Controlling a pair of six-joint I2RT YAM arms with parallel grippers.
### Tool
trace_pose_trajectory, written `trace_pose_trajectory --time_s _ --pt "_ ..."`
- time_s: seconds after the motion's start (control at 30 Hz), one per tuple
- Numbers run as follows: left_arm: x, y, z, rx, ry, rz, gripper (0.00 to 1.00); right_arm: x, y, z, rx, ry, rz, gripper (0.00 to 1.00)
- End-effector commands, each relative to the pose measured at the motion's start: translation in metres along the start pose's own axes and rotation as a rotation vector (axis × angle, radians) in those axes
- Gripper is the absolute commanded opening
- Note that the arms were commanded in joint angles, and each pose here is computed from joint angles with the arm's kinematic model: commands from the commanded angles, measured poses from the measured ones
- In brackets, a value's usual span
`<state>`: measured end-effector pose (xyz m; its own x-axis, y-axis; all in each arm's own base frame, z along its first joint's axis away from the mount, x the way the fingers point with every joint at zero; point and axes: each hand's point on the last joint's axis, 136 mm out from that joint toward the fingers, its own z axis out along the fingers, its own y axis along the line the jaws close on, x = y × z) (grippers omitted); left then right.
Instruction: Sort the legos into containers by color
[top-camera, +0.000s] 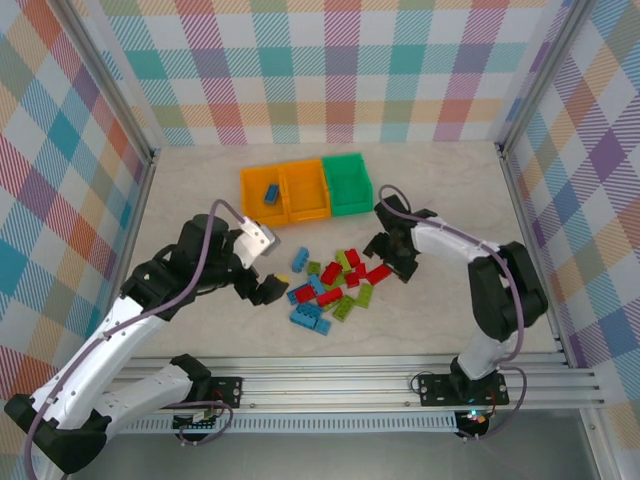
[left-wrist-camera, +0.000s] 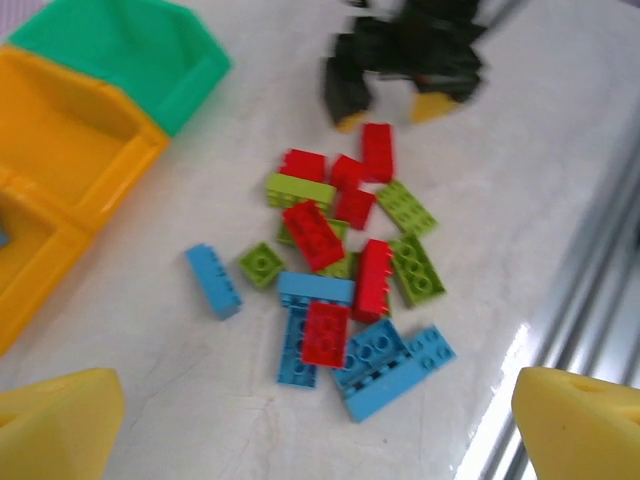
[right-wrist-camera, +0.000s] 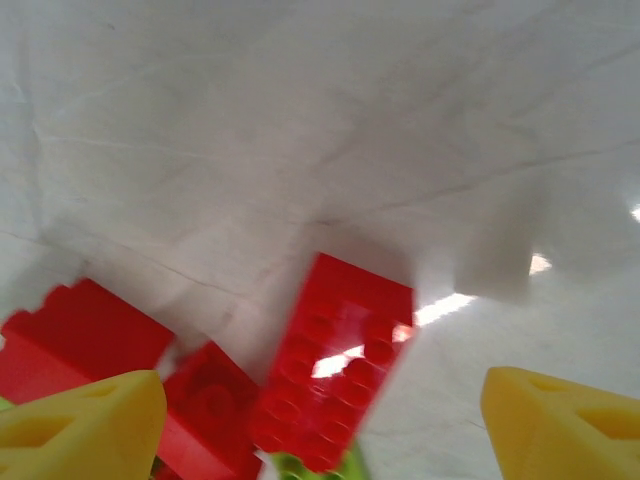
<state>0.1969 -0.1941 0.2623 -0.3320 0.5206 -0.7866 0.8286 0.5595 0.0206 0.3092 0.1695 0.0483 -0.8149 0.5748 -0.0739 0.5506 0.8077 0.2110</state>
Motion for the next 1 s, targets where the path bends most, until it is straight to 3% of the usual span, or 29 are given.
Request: trace_pose_trajectory --time_s 0.0,0.2,0.33,0.53,0.63,0.8,0.97 --pt "0.007 -0.027 0.001 0.132 -0.029 0.147 1.0 0.004 -0.008 0.008 0.065 0.008 0.055 0.74" --pt "0.013 -0.029 0.007 0.143 -0.018 0.14 1.0 0.02 -0.034 0.032 0.137 0.042 0.092 0.61" --pt "0.013 -0.024 0.01 0.117 -0.011 0.128 1.0 0.021 -0.047 0.037 0.148 0.016 0.099 0.4" --pt "0.001 -0.013 0.008 0.058 -0.053 0.093 1.0 -0.01 -0.037 -0.002 0.065 -0.149 0.019 0.21" --pt "-0.012 -0.011 0.004 0.04 -0.118 0.043 1.0 -0.035 -0.002 -0.037 -0.109 -0.246 -0.137 0.22" --pt "-0.031 0.0 -0.001 -0.014 -0.212 -0.051 1.0 -0.052 0.093 -0.109 -0.424 -0.424 -0.649 0.3" --pt "-0.031 0.027 -0.003 -0.166 -0.214 -0.128 1.0 -0.077 0.147 -0.115 -0.447 -0.543 -0.904 0.3"
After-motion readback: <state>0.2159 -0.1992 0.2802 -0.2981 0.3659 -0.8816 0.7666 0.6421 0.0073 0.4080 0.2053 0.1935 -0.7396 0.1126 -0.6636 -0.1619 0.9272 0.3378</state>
